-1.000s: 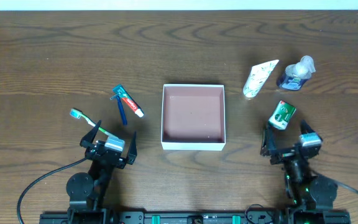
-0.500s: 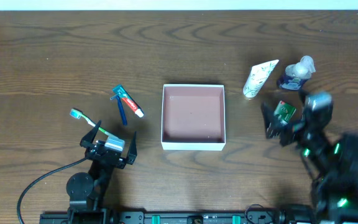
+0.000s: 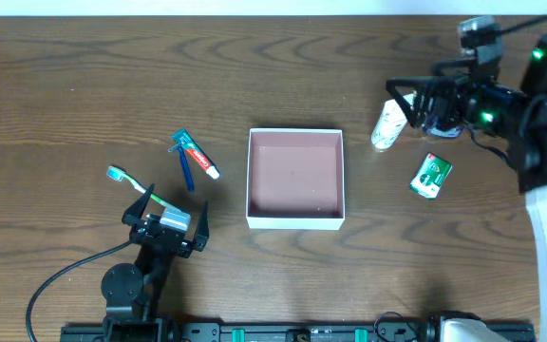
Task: Pack container
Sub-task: 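Reach the right gripper to the white Pantene tube and grasp it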
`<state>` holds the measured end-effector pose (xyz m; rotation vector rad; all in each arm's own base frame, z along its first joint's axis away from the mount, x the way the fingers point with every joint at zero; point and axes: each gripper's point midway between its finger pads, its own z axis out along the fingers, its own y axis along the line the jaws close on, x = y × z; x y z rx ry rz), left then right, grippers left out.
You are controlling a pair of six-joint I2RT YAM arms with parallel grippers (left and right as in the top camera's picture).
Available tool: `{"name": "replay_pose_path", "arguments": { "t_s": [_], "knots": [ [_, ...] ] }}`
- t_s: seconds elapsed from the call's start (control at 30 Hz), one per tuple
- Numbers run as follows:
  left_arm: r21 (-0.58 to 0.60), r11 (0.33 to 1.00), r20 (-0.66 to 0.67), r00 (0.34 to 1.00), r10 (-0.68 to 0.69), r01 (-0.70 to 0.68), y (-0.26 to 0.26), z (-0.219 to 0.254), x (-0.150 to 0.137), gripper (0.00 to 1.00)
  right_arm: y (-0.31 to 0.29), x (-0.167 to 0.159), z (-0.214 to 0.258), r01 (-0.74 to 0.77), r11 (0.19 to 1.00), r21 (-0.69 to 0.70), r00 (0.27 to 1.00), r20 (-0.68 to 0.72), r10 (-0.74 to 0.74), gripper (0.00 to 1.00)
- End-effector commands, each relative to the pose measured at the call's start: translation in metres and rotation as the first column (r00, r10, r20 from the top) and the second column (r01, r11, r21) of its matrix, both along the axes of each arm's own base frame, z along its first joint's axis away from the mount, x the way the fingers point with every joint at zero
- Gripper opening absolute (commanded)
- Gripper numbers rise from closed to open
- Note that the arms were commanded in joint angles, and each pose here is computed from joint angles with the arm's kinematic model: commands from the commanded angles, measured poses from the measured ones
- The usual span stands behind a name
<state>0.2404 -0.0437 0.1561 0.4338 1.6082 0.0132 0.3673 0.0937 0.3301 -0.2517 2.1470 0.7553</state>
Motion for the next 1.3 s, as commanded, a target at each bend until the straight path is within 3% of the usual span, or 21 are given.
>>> {"name": "replay_pose_path", "arguments": {
  "t_s": [0.0, 0.1, 0.3, 0.57, 0.73, 1.17, 1.2, 1.27],
  "knots": [
    [-0.005, 1.0, -0.055, 0.999, 0.0, 0.0, 0.0, -0.017, 0.0, 0.98, -0.016, 0.017, -0.035, 0.239, 0.971, -0.032, 0.952, -0.188, -0.24, 0.99],
    [-0.005, 1.0, -0.055, 0.999, 0.0, 0.0, 0.0, -0.017, 0.0, 0.98, -0.025, 0.021, -0.065, 0.387, 0.909, -0.154, 0.871, -0.262, -0.415, 0.99],
    [-0.005, 1.0, -0.055, 0.999, 0.0, 0.0, 0.0, -0.017, 0.0, 0.98, -0.015, 0.028, -0.089, 0.524, 0.808, -0.27, 0.77, -0.254, -0.585, 0.98],
    [-0.005, 1.0, -0.055, 0.999, 0.0, 0.0, 0.0, -0.017, 0.0, 0.98, -0.02, 0.035, -0.111, 0.638, 0.72, -0.274, 0.65, -0.31, -0.694, 0.9],
    [-0.005, 1.0, -0.055, 0.999, 0.0, 0.0, 0.0, -0.017, 0.0, 0.98, -0.026, 0.04, -0.122, 0.659, 0.693, -0.29, 0.617, -0.319, -0.72, 0.84],
    [-0.005, 1.0, -0.055, 0.999, 0.0, 0.0, 0.0, -0.017, 0.0, 0.98, -0.034, 0.053, -0.162, 0.648, 0.669, -0.363, 0.569, -0.354, -0.743, 0.39],
    [-0.005, 1.0, -0.055, 0.999, 0.0, 0.0, 0.0, -0.017, 0.0, 0.98, -0.034, 0.054, -0.165, 0.646, 0.669, -0.368, 0.566, -0.357, -0.743, 0.33],
    [-0.005, 1.0, -0.055, 0.999, 0.0, 0.0, 0.0, -0.017, 0.0, 0.98, -0.034, 0.054, -0.168, 0.637, 0.671, -0.379, 0.569, -0.356, -0.741, 0.11]
  ]
}}
